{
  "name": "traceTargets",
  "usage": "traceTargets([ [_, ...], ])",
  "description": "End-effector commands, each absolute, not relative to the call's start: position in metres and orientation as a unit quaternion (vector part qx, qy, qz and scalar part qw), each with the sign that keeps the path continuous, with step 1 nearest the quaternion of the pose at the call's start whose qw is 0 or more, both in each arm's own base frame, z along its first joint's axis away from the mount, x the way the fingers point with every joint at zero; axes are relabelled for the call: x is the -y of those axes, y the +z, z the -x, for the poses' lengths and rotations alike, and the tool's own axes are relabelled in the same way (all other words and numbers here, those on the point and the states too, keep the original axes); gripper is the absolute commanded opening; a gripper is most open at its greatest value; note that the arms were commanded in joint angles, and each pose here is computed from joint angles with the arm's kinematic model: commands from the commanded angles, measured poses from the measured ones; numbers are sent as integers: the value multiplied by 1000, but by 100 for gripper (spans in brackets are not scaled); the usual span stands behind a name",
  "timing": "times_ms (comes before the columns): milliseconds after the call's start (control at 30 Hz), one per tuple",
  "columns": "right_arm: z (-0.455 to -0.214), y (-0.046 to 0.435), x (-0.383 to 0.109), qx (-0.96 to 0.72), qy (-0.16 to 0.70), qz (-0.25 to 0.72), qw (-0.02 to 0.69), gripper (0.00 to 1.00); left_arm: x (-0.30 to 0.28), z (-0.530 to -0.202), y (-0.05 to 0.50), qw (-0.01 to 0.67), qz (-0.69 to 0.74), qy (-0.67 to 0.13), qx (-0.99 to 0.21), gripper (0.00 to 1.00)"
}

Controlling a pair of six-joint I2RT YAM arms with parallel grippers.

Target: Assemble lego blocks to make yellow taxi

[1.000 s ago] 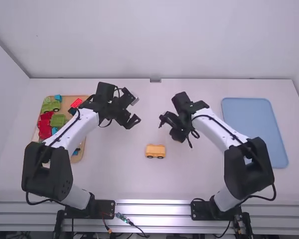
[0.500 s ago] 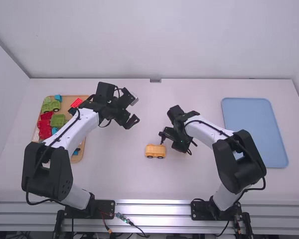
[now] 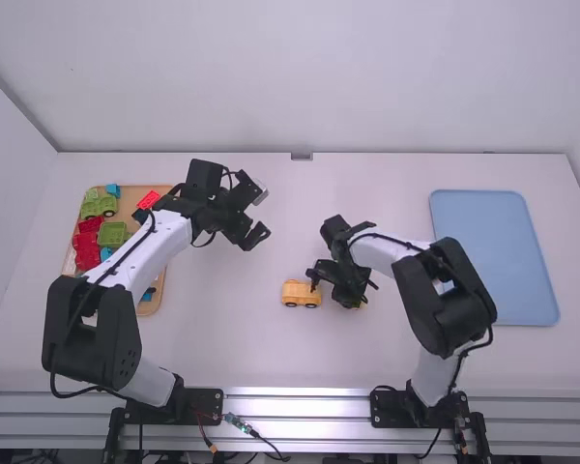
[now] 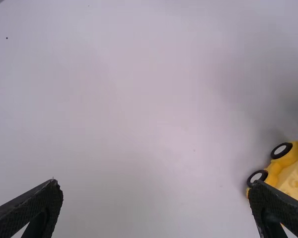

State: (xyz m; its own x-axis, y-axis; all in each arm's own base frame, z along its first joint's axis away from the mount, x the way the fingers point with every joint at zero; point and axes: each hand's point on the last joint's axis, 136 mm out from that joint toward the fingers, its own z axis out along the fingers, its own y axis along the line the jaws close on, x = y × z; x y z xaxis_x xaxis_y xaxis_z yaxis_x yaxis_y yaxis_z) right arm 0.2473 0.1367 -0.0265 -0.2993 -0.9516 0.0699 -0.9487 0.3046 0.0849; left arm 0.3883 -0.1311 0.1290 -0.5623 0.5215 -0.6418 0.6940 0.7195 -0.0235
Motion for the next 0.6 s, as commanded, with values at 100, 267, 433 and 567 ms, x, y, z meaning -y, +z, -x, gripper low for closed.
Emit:
traceTargets([
  [100, -254, -25, -141, 802, -12, -595, 45, 99, 130, -392, 140, 325, -354, -133, -867, 99],
  [267, -273, 0, -152, 803, -9, -595, -6, 99, 122, -395, 138, 322, -342, -111, -876, 99],
  [433, -277, 42, -158, 799, -20, -596, -78, 99, 125, -392, 137, 321, -362, -115, -867, 99],
  [567, -265, 64, -161, 771, -71, -615, -145, 99, 142, -370, 136, 314, -458, -153, -817, 99],
])
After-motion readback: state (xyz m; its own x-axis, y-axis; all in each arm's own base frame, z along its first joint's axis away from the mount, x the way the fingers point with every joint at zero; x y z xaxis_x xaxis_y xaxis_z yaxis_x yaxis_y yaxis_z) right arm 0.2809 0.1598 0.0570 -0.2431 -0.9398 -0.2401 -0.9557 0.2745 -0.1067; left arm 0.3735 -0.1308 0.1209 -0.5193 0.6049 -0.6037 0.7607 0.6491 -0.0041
